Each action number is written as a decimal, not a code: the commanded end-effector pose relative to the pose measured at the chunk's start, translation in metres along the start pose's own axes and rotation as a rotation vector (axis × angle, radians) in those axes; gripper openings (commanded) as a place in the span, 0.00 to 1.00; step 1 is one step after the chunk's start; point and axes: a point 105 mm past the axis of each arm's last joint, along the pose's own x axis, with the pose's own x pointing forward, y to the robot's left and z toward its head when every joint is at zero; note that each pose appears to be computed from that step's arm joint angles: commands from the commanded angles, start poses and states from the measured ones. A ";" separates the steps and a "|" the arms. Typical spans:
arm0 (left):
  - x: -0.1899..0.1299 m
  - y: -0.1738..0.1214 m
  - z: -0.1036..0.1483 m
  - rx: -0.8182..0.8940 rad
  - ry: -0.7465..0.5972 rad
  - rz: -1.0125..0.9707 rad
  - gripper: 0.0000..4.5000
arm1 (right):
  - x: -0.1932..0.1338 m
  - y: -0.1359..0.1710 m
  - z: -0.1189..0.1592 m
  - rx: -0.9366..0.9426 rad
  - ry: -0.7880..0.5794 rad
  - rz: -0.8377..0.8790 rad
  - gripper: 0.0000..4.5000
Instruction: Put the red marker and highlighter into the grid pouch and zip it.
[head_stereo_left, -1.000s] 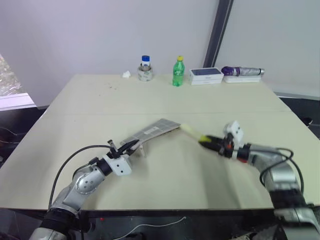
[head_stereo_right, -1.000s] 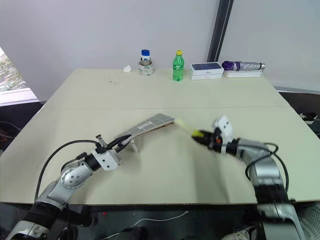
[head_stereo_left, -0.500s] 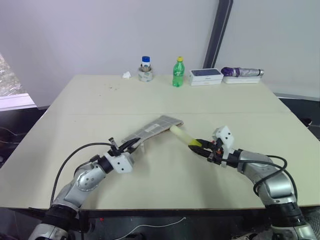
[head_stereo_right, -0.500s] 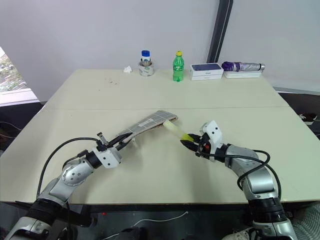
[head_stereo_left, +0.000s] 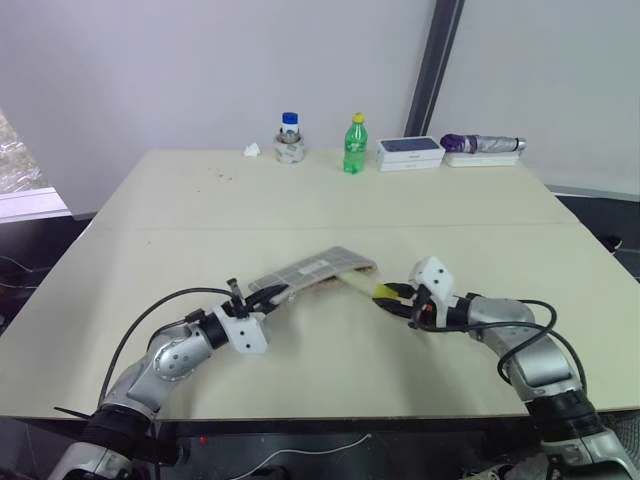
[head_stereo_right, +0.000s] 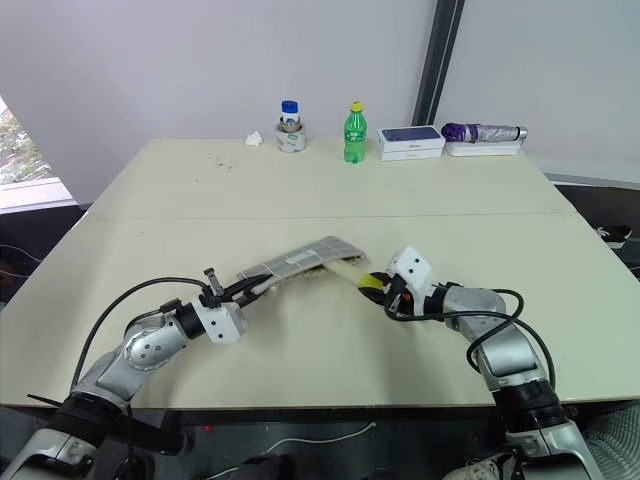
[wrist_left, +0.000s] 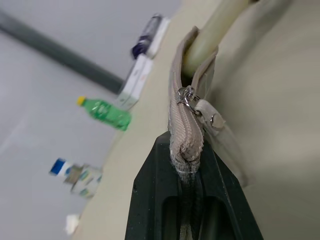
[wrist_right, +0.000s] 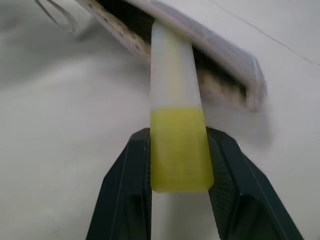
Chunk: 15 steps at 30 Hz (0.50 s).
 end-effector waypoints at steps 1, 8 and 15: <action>-0.005 0.008 0.013 0.029 -0.066 -0.028 0.00 | 0.006 0.002 0.020 -0.180 -0.005 0.062 0.20; -0.006 0.006 0.032 -0.001 -0.200 -0.079 0.00 | 0.026 0.013 0.044 -0.411 -0.083 0.191 0.20; -0.006 0.012 0.032 -0.027 -0.234 -0.079 0.00 | 0.040 0.014 0.034 -0.603 -0.079 0.217 0.20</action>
